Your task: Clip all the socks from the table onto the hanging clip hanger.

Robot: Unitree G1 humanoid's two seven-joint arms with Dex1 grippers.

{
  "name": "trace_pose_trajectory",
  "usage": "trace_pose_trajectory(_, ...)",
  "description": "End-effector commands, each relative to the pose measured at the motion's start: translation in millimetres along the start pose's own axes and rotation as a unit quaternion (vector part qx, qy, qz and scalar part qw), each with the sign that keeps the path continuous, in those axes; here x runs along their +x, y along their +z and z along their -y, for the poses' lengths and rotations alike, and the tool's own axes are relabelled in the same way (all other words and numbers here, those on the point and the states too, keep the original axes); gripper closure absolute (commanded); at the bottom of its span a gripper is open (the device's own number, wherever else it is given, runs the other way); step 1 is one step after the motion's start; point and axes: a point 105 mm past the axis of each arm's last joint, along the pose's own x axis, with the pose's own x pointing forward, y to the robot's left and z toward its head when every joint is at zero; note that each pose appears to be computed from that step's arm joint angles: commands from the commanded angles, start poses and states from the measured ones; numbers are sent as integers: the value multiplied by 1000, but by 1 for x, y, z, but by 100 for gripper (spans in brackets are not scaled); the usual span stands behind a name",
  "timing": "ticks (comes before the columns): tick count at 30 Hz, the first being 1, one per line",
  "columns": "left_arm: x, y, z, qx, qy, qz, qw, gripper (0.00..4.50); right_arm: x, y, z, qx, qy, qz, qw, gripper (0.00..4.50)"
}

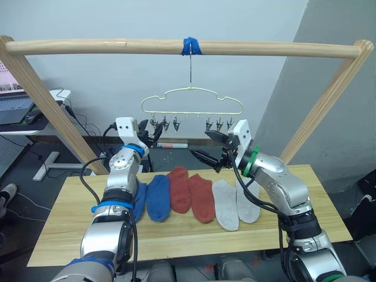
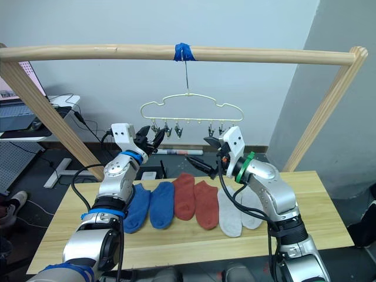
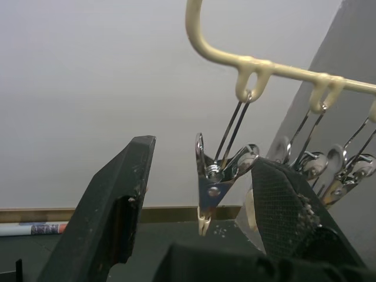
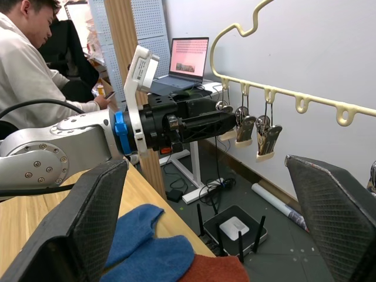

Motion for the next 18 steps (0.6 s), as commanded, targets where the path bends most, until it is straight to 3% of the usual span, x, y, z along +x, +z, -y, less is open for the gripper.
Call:
trace_pose_trajectory(1, 5, 24, -3, 21, -1, 38, 999, 157, 1, 18, 1, -21, 1, 26, 999, 0)
trace_pose_trajectory(11, 6, 29, 2, 29, -17, 49, 998, 157, 2, 16, 0, -19, 2, 25, 1000, 0)
trace_pose_trajectory(14, 6, 32, 4, 25, -21, 58, 998, 214, 2, 15, -1, -19, 5, 22, 1000, 0)
trace_pose_trajectory(18, 6, 34, 7, 29, -26, 62, 997, 325, 2, 14, -2, -17, 6, 23, 1000, 0)
